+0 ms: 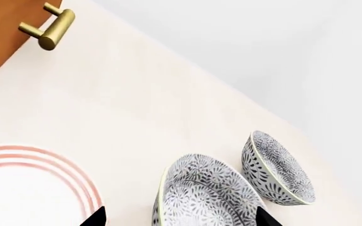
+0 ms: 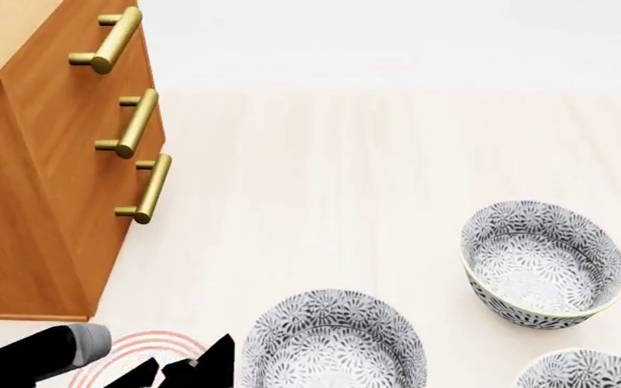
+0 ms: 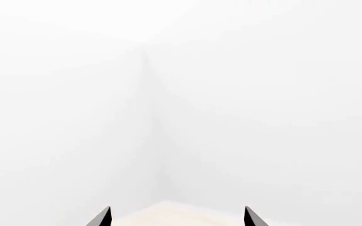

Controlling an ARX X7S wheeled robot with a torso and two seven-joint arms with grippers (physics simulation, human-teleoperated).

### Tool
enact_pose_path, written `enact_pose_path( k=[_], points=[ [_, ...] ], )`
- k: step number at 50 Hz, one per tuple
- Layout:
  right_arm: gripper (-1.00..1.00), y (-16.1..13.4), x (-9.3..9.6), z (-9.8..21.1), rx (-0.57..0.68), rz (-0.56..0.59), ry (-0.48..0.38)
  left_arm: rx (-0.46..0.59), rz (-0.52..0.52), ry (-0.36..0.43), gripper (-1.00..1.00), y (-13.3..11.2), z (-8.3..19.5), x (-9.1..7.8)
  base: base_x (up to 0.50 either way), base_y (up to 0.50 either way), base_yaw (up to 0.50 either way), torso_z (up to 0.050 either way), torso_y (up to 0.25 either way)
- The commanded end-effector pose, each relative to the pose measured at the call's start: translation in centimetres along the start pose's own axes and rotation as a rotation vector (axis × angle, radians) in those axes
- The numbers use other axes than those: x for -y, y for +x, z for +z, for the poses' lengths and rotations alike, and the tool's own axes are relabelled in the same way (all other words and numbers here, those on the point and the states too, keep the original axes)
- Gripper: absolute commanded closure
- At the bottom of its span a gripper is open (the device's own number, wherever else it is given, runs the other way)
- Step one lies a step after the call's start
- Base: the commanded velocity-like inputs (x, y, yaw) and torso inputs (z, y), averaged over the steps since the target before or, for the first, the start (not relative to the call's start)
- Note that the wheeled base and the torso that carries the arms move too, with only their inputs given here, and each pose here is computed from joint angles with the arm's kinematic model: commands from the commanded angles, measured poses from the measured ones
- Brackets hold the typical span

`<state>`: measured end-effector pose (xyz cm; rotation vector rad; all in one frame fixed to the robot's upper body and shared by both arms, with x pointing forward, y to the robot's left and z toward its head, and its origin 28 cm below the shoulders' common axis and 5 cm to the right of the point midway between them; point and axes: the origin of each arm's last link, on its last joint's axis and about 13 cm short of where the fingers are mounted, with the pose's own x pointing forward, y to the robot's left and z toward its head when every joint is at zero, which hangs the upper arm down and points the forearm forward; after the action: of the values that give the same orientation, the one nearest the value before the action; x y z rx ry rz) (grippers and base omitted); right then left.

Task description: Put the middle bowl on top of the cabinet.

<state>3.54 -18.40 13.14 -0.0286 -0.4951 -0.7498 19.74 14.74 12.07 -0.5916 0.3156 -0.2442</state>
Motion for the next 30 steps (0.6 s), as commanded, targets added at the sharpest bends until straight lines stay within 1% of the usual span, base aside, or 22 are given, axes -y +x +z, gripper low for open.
enact_pose_path(
  k=[1,10,12,14,18,24,30],
  points=[
    [-1.00,0.0,0.5,0.1,0.018,0.005,-0.038,-0.048,-0.064,-0.106,-1.00,0.5,-0.1,1.0,0.00,0.00,0.00,0.000,0.000],
    [-1.00,0.0,0.5,0.2,0.022,0.007,-0.038,-0.095,-0.051,-0.147,-1.00,1.7,0.1,0.8,0.00,0.00,0.00,0.000,0.000],
    [-1.00,0.0,0.5,0.2,0.021,0.009,-0.038,-0.140,-0.057,-0.178,-1.00,2.0,0.2,0.7,0.00,0.00,0.00,0.000,0.000],
    [-1.00,0.0,0.5,0.3,0.021,0.009,-0.038,-0.122,-0.042,-0.174,-1.00,2.5,0.4,0.5,0.00,0.00,0.00,0.000,0.000],
    [-1.00,0.0,0.4,0.3,0.022,0.010,-0.039,-0.120,-0.030,-0.189,-1.00,3.0,1.0,0.3,0.00,0.00,0.00,0.000,0.000],
    [-1.00,0.0,0.3,0.3,0.023,0.013,-0.039,-0.135,-0.004,-0.209,-1.00,3.9,1.3,-0.1,0.00,0.00,0.00,0.000,0.000],
    [-1.00,0.0,0.2,0.4,0.026,0.014,-0.039,-0.150,0.006,-0.203,-1.00,4.5,1.1,-0.5,0.00,0.00,0.00,0.000,0.000]
  ],
)
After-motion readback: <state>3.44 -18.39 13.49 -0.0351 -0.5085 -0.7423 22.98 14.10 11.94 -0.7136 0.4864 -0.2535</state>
